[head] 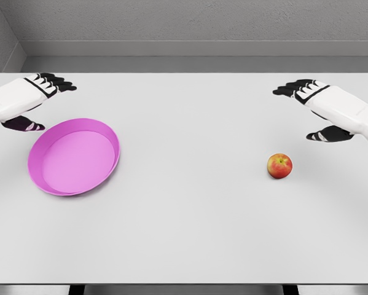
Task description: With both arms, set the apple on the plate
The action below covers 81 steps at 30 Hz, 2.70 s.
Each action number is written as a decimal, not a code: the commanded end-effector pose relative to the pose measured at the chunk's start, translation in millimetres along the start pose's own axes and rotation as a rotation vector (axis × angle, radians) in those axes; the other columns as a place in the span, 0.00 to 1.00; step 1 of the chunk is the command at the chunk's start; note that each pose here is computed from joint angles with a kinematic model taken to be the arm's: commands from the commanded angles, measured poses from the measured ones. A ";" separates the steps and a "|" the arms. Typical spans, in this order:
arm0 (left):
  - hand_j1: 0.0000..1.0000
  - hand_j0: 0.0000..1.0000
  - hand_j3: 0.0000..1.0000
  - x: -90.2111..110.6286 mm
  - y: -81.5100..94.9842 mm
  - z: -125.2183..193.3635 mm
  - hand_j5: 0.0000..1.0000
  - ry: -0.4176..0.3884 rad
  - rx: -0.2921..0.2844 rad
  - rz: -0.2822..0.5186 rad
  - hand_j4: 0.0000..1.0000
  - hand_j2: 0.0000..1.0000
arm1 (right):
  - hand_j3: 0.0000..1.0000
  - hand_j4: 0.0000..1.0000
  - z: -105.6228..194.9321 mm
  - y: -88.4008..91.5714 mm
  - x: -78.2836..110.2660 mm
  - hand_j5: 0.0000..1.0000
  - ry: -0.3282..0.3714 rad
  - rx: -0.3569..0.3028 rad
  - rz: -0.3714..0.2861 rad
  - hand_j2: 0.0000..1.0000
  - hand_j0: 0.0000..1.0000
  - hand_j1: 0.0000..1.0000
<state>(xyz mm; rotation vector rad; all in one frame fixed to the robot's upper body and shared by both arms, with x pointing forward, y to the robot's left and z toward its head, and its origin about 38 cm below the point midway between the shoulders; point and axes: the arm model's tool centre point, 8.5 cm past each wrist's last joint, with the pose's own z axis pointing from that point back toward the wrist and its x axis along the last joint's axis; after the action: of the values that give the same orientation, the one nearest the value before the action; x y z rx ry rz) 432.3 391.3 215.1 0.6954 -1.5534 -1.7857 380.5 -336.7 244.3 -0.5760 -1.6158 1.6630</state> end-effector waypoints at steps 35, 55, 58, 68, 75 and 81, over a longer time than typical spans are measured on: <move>1.00 1.00 1.00 -4.8 -1.2 -0.6 1.00 0.017 -0.008 -0.006 1.00 1.00 | 1.00 1.00 -16.8 78.5 10.0 1.00 0.047 0.420 -0.090 1.00 1.00 1.00; 1.00 1.00 1.00 -6.3 -2.5 -0.6 1.00 0.022 -0.024 -0.015 1.00 1.00 | 0.53 0.53 -15.8 86.9 12.9 0.53 0.034 0.444 -0.096 0.53 0.53 0.53; 1.00 1.00 1.00 -6.5 -2.0 -0.5 1.00 0.023 -0.023 -0.015 1.00 1.00 | 0.52 0.52 -15.7 89.4 13.7 0.52 0.033 0.450 -0.098 0.52 0.52 0.52; 1.00 1.00 1.00 -6.2 -1.1 -0.8 1.00 0.022 -0.021 -0.016 1.00 1.00 | 0.48 0.48 -15.9 88.3 12.9 0.48 0.039 0.448 -0.098 0.48 0.48 0.48; 1.00 1.00 1.00 -6.6 -0.9 -0.3 1.00 0.023 -0.022 -0.017 1.00 1.00 | 0.46 0.46 -18.4 82.0 14.4 0.46 0.031 0.433 -0.088 0.46 0.46 0.46; 1.00 1.00 1.00 -6.8 -0.4 -0.2 1.00 0.023 -0.020 -0.018 1.00 1.00 | 0.43 0.43 -24.5 72.7 16.5 0.43 0.020 0.409 -0.076 0.43 0.43 0.43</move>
<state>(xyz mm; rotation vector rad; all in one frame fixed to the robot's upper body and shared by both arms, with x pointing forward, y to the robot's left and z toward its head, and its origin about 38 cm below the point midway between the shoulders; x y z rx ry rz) 436.4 395.9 212.7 0.7187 -1.5105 -1.8046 374.7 -305.5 173.6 -0.3233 -1.2101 1.8576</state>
